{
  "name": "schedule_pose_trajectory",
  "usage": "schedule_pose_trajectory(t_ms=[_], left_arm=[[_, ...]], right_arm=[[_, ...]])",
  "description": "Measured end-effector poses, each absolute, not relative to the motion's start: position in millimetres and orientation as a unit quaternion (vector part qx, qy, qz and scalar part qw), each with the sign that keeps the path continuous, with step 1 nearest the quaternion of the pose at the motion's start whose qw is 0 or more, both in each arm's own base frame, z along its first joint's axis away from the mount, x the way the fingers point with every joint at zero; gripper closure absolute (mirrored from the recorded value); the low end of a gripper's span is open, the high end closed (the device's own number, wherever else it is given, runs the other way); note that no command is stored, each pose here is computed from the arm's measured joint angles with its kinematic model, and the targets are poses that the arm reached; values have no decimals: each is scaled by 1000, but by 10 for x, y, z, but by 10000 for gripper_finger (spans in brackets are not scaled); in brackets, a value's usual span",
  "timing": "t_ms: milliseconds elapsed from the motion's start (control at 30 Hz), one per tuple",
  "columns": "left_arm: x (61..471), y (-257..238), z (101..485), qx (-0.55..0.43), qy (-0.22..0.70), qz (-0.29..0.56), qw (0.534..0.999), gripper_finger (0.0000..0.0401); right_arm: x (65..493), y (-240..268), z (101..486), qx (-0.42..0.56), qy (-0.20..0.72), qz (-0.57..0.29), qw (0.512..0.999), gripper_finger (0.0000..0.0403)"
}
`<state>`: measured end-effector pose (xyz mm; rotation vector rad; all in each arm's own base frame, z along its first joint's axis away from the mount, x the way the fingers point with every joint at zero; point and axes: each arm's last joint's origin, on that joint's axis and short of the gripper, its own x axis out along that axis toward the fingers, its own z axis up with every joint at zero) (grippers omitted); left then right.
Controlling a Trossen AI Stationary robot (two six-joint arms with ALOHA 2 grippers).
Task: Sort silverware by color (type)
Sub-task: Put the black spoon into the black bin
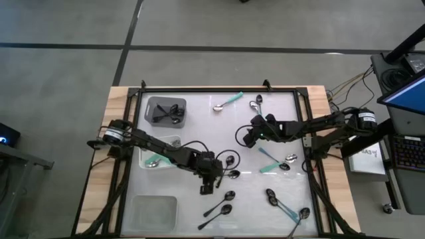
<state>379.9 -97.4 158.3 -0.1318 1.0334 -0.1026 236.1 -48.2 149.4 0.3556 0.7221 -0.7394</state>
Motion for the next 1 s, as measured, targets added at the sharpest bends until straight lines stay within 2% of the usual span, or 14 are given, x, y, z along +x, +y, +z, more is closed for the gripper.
schedule_pose_trajectory(t_ms=[100,267,800,1000], left_arm=[[3777,-945,1543,-55,493,-6,868,363],[3776,-957,1543,-68,488,17,870,363],[3790,-1006,1550,-87,468,27,879,363],[3733,-1060,1510,-78,493,11,866,363]], right_arm=[[2361,-482,1495,169,343,-351,854,268],[2361,-482,1495,169,343,-352,854,268],[2360,-482,1497,169,343,-352,855,268],[2360,-482,1497,169,343,-351,855,268]])
